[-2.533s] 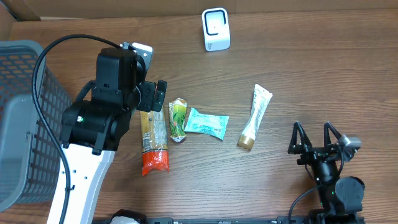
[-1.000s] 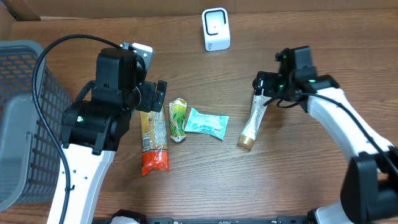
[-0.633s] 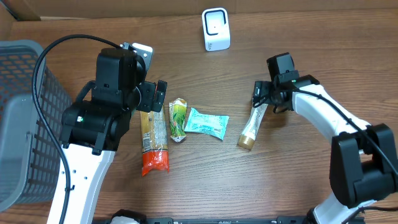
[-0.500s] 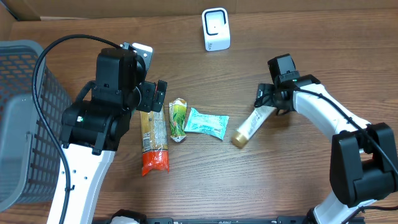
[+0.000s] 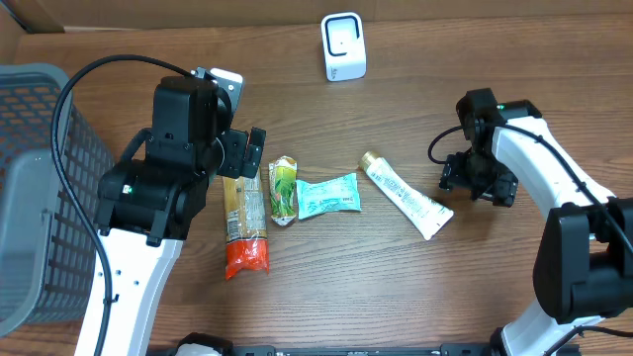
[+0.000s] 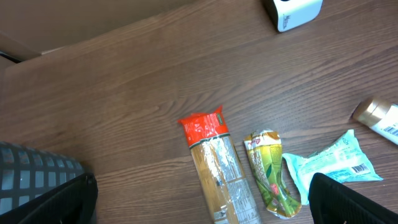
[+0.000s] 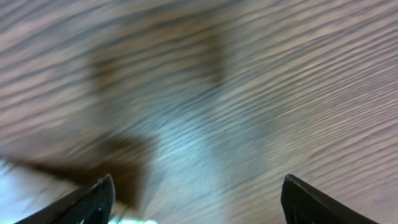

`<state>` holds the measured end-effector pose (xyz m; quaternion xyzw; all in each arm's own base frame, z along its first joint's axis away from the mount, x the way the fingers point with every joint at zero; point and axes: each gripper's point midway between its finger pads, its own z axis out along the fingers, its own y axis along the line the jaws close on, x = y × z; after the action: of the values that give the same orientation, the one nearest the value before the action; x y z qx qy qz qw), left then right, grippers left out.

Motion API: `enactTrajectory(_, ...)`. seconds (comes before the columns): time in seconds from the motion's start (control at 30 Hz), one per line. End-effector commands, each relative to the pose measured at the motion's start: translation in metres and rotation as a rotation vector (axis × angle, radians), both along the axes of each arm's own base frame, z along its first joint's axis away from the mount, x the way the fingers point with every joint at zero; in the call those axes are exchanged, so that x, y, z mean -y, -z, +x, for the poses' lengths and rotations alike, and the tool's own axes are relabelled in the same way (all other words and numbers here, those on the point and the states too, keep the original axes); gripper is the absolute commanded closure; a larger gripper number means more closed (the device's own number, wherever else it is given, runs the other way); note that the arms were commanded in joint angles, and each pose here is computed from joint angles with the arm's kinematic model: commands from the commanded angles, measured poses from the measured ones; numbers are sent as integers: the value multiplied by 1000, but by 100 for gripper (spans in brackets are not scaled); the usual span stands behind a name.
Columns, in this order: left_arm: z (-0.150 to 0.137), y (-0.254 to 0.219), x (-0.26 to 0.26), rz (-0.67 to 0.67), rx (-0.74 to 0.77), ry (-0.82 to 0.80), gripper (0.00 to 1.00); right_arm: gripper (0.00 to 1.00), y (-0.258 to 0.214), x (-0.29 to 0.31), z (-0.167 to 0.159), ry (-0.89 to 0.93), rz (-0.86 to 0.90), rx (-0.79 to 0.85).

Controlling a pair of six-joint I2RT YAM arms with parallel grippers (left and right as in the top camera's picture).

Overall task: Scan the item barcode
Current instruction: 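Lower the right gripper and grasp the white tube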

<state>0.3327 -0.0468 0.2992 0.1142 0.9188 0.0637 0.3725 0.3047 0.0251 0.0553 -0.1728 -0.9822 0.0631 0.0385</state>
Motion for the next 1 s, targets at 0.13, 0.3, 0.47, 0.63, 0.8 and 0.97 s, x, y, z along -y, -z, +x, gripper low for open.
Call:
enactTrajectory(0.13,2,-2,-3,18,4,-1,0,15,-50,-50,46,-272,226,147)
enactTrajectory(0.3,2,-2,-3,18,4,-1,0,14,-55,-73,44,-415,338,158)
enactTrajectory(0.47,2,-2,-3,18,4,-1,0,14,-40,-80,29,-465,345,108)
enactTrajectory(0.63,2,-2,-3,18,4,-1,0,16,-21,-78,16,-479,340,65)
enactTrajectory(0.8,2,-2,-3,18,4,-1,0,16,-11,-83,15,-537,359,78)
enactTrajectory(0.97,2,-2,-3,18,4,-1,0,16,0,-102,4,-651,436,80)
